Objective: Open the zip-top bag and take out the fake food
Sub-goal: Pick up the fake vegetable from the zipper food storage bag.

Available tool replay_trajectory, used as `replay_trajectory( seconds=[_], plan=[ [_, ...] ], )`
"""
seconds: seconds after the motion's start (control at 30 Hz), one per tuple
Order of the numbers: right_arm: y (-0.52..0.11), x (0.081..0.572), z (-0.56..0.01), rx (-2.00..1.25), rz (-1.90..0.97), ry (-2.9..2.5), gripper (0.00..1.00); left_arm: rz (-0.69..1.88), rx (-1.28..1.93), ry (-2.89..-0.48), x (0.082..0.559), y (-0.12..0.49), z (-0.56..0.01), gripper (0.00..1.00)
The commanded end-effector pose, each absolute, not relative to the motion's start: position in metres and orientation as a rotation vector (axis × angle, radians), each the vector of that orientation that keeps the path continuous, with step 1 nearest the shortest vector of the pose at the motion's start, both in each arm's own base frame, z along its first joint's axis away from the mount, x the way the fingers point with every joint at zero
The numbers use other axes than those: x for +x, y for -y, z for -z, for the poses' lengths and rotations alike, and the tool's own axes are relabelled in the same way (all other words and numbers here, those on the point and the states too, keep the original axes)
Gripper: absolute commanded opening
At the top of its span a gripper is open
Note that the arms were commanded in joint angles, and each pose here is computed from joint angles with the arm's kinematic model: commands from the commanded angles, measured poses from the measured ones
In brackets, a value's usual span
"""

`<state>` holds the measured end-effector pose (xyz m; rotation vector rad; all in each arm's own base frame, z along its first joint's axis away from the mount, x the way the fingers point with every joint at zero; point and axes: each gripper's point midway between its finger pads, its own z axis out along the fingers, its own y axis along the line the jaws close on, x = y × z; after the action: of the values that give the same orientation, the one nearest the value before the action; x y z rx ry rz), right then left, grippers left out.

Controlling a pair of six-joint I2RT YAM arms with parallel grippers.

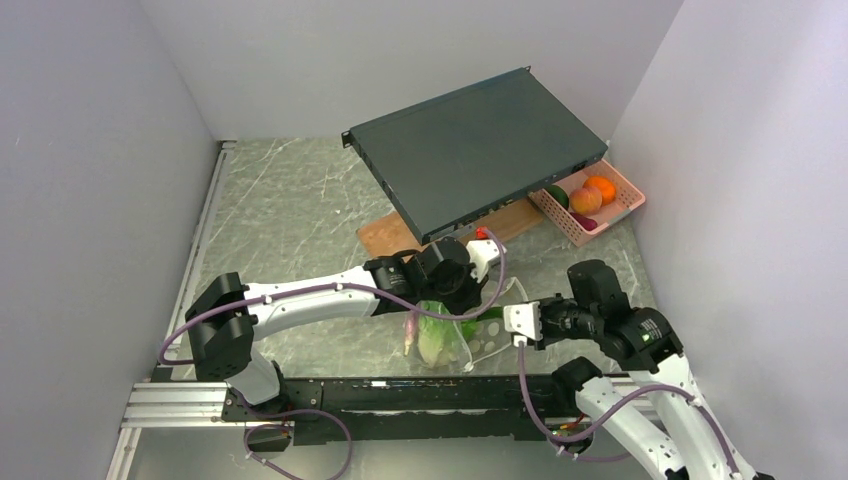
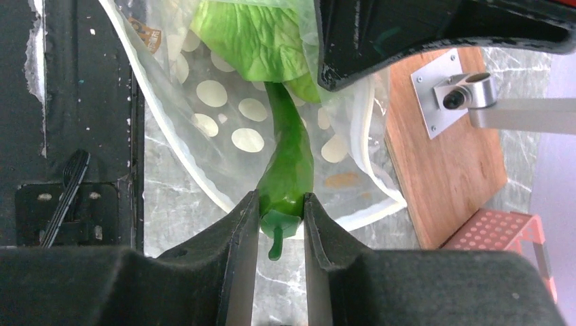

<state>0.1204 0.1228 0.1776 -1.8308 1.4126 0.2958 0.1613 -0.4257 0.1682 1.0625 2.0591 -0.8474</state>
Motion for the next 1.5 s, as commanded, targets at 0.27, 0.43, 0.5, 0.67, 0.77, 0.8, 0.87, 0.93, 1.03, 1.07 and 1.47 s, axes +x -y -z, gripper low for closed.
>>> replay_trajectory(
  seconds=[0.27, 0.43, 0.5, 0.67, 0.77, 0.8, 0.87, 0.93, 1.03, 1.07, 1.47],
  plan=[
    [-0.105, 0.115, -0.208, -1.728, -0.233, -1.52, 0.0, 0.792, 0.934, -2.09, 0.178, 0.41, -0.18, 0.0],
    [-0.098, 0.121, -0.229, -1.664, -0.172, -1.539, 0.0, 0.788, 0.913, -2.116, 0.18, 0.407, -0.174, 0.0],
    [-0.096, 0.122, -0.238, -1.649, -0.148, -1.537, 0.0, 0.785, 0.905, -2.126, 0.181, 0.405, -0.173, 0.0],
    [-0.09, 0.121, -0.257, -1.605, -0.118, -1.539, 0.0, 0.782, 0.885, -2.143, 0.184, 0.402, -0.171, 0.0],
    [-0.085, 0.113, -0.258, -1.615, -0.108, -1.551, 0.0, 0.753, 0.856, -2.148, 0.19, 0.398, -0.171, 0.0],
    [-0.082, 0.112, -0.259, -1.609, -0.099, -1.564, 0.0, 0.747, 0.848, -2.151, 0.191, 0.397, -0.17, 0.0],
    [-0.076, 0.107, -0.26, -1.607, -0.079, -1.58, 0.0, 0.746, 0.838, -2.154, 0.192, 0.396, -0.171, 0.0],
    [-0.072, 0.106, -0.265, -1.586, -0.052, -1.583, 0.0, 0.75, 0.832, -2.155, 0.193, 0.396, -0.17, 0.0],
    [-0.068, 0.105, -0.279, -1.532, -0.03, -1.577, 0.0, 0.754, 0.831, -2.157, 0.193, 0.397, -0.17, 0.0],
    [-0.067, 0.105, -0.283, -1.516, -0.021, -1.578, 0.0, 0.756, 0.832, -2.157, 0.193, 0.397, -0.17, 0.0],
    [-0.049, 0.122, -0.304, -1.266, 0.103, -1.64, 0.0, 0.775, 0.84, -2.146, 0.191, 0.399, -0.172, 0.0]
  ],
)
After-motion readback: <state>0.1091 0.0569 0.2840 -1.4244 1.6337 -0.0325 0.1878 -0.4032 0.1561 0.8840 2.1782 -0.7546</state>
